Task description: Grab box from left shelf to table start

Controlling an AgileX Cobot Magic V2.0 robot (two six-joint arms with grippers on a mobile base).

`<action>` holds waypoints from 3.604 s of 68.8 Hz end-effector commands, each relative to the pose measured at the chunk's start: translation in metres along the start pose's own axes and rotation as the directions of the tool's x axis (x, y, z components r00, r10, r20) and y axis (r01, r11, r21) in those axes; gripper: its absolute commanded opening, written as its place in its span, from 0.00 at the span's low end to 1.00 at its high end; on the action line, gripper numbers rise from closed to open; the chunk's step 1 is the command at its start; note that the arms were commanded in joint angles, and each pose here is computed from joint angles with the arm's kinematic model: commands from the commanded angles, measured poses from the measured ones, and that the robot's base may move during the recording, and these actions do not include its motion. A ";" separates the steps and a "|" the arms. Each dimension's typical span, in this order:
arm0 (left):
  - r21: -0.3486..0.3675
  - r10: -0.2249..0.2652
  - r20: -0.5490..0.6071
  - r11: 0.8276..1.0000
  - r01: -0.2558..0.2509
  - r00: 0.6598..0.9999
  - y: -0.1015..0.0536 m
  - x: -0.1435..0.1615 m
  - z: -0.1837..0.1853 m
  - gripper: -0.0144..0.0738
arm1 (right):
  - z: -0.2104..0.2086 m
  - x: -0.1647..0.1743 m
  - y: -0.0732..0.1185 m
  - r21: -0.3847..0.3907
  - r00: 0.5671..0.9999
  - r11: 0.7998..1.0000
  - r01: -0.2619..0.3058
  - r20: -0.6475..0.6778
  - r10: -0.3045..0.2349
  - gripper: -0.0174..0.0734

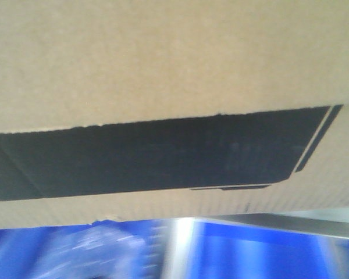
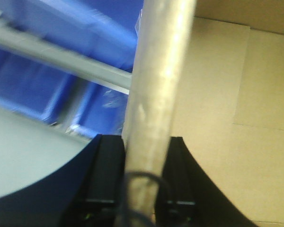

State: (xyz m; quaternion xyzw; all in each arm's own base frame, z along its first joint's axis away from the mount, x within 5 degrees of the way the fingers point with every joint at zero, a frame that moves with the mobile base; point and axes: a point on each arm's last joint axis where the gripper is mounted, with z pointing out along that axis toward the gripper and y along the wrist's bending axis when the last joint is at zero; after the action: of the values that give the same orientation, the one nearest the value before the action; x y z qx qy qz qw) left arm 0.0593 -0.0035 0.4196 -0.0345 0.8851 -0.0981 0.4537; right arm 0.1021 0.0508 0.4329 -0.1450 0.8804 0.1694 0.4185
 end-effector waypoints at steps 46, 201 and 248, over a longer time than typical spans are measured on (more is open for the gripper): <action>0.176 0.077 0.023 0.981 -0.080 0.997 -0.011 -0.002 -0.013 0.06 | -0.009 -0.018 0.003 -0.004 0.986 0.999 0.042 0.164 -0.041 0.26; 0.384 0.018 -0.115 0.923 0.027 0.993 -0.030 0.009 -0.020 0.06 | -0.009 -0.015 0.003 -0.006 0.990 0.999 0.042 0.135 -0.041 0.26; 0.388 0.017 -0.118 0.921 0.030 0.993 -0.031 0.009 -0.020 0.06 | -0.009 -0.015 0.003 -0.006 0.990 0.999 0.042 0.133 -0.041 0.26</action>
State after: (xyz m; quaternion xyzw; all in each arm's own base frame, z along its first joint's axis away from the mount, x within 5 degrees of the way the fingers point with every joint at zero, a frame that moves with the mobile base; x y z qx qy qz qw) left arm 0.0569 -0.0102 0.4154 -0.0301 0.8936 -0.1310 0.4282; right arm 0.0990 0.0480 0.4291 -0.1496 0.8927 0.1530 0.3966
